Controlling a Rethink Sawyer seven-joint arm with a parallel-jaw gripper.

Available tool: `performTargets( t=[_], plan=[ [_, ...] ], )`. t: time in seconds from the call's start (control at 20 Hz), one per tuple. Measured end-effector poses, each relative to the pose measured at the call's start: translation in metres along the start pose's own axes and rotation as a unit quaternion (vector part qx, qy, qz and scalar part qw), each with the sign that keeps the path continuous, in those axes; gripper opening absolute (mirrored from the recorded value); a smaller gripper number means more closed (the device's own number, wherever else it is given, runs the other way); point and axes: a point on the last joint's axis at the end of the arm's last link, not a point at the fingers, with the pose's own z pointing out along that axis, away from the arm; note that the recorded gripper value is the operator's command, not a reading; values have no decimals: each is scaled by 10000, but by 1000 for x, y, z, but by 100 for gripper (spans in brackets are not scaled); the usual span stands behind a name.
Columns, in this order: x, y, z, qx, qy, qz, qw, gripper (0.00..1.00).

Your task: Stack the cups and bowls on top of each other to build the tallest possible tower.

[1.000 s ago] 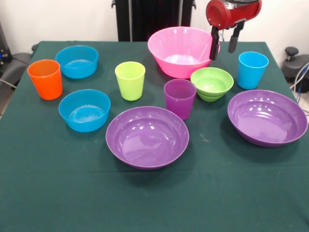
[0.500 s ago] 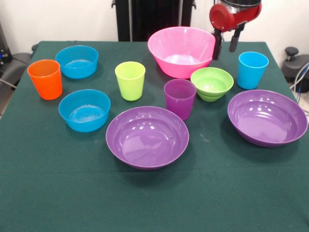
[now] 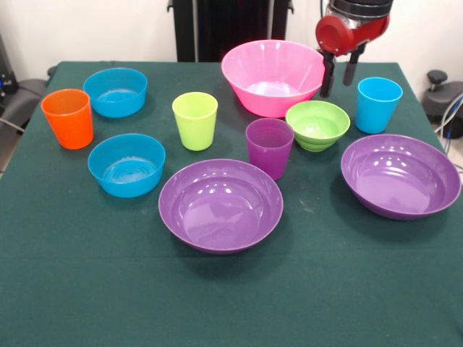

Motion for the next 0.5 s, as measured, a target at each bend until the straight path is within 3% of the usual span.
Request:
performTargets(
  t=[0.5],
  plan=[
    [-6, 10, 6, 269, -171, -420, 9986, 100]
  ],
)
